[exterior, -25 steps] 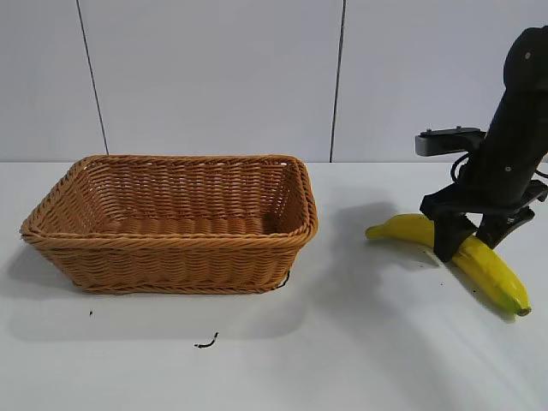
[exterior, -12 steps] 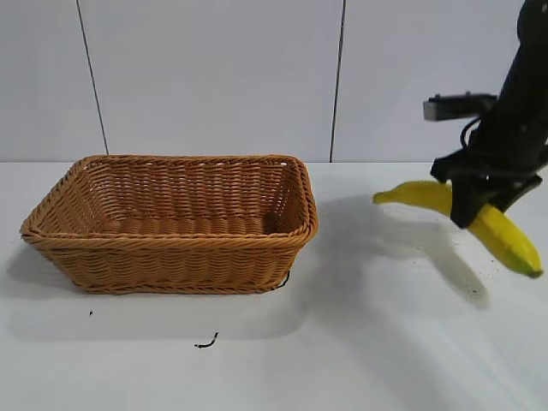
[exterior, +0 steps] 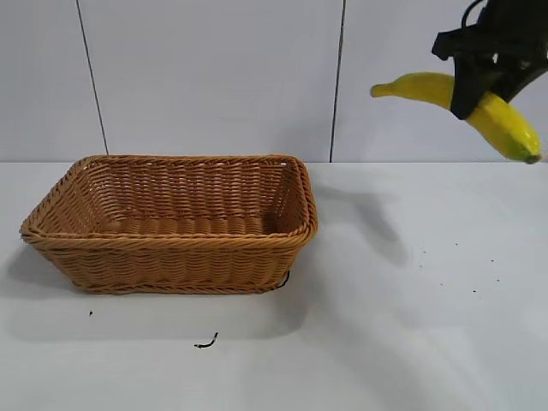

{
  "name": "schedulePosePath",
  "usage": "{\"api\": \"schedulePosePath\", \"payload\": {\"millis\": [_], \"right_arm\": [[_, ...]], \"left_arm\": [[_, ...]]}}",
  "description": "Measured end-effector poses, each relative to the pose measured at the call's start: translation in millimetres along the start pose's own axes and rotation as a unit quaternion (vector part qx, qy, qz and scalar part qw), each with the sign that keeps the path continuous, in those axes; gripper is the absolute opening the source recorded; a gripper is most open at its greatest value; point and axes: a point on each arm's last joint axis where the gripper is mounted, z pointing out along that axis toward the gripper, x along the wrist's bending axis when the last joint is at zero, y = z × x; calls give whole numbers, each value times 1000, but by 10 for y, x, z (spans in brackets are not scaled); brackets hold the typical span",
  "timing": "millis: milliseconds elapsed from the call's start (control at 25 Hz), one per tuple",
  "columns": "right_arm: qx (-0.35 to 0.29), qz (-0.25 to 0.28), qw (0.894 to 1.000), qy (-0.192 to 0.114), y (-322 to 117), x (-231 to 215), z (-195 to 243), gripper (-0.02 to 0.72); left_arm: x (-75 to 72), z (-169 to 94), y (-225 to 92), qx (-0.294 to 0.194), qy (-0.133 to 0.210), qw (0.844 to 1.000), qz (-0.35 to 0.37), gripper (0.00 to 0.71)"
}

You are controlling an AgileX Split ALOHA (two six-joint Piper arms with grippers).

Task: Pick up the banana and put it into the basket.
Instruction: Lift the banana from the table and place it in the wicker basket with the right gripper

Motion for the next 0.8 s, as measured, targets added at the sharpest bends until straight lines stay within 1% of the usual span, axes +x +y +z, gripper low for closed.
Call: {"api": "schedulePosePath", "payload": {"millis": [160, 280, 360, 440, 520, 560, 640, 720, 800], "right_arm": [[-26, -75, 997, 10, 162, 489, 85, 291], [-42, -137, 989, 25, 237, 871, 247, 291], [-58, -184, 981, 33, 271, 1128, 358, 291], [-80, -233, 969, 34, 300, 1338, 452, 291], [-94, -285, 953, 38, 302, 1537, 551, 291], [-98, -307, 946, 39, 298, 1620, 599, 291], [-102, -335, 936, 42, 282, 1742, 701, 291], [-104, -348, 931, 44, 267, 1818, 815, 291], [-103, -351, 929, 45, 244, 1855, 981, 291]], "left_arm": [[0, 0, 0, 0, 0, 1000, 0, 635], [0, 0, 0, 0, 0, 1000, 0, 635], [0, 0, 0, 0, 0, 1000, 0, 635], [0, 0, 0, 0, 0, 1000, 0, 635], [0, 0, 0, 0, 0, 1000, 0, 635], [0, 0, 0, 0, 0, 1000, 0, 635], [0, 0, 0, 0, 0, 1000, 0, 635], [0, 0, 0, 0, 0, 1000, 0, 635], [0, 0, 0, 0, 0, 1000, 0, 635]]}}
